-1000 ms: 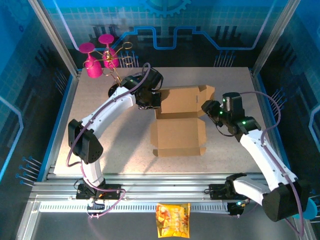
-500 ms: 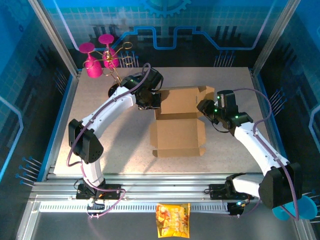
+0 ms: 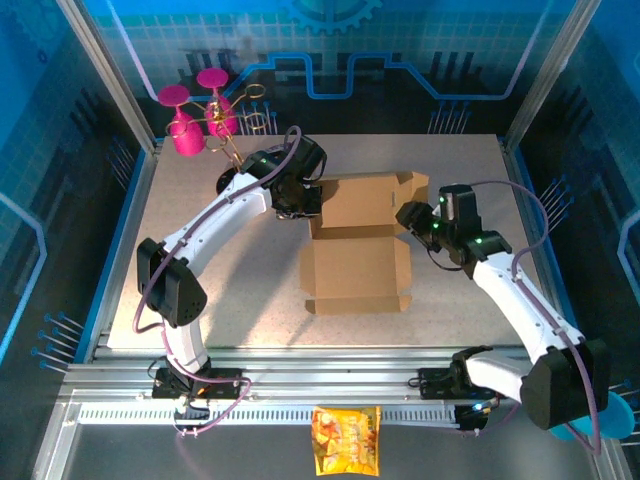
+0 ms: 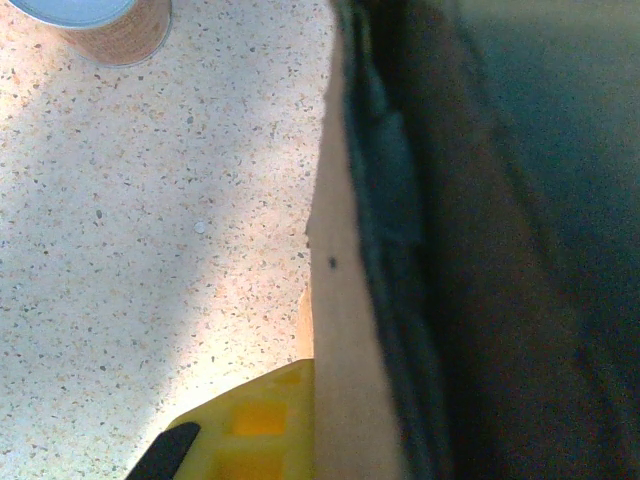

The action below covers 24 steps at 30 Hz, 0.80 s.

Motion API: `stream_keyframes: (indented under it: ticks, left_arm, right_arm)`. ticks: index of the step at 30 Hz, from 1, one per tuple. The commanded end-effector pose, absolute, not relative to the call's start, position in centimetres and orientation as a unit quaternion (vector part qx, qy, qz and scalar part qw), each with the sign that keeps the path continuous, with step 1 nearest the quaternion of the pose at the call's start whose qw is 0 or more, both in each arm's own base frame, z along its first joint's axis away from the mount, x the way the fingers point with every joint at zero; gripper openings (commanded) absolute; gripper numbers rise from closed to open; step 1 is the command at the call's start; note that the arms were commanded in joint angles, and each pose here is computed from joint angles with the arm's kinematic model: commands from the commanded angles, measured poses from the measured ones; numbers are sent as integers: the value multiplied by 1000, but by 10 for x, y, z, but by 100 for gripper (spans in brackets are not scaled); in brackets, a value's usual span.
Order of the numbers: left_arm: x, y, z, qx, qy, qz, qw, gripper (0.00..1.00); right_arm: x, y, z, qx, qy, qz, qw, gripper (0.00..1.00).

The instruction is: Fold the paper box

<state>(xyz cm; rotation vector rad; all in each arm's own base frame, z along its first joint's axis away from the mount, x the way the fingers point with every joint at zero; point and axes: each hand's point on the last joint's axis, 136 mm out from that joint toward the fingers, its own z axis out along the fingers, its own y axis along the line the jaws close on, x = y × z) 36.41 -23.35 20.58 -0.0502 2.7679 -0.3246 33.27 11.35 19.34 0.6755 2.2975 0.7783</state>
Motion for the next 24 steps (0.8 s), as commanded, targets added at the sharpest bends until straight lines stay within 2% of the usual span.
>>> stream_keyframes:
  ticks: [1, 16, 24]
  left_arm:
    - [365, -237, 212, -16, 977, -120, 177, 0]
    - [365, -239, 211, -17, 977, -123, 174, 0]
    - [366, -239, 213, -19, 976, -127, 177, 0]
  right_arm:
    - [337, 120, 188, 250, 869, 303, 302, 55]
    - [354, 153, 210, 225, 859, 345, 304, 54]
    - [355, 165, 199, 213, 871, 340, 284, 52]
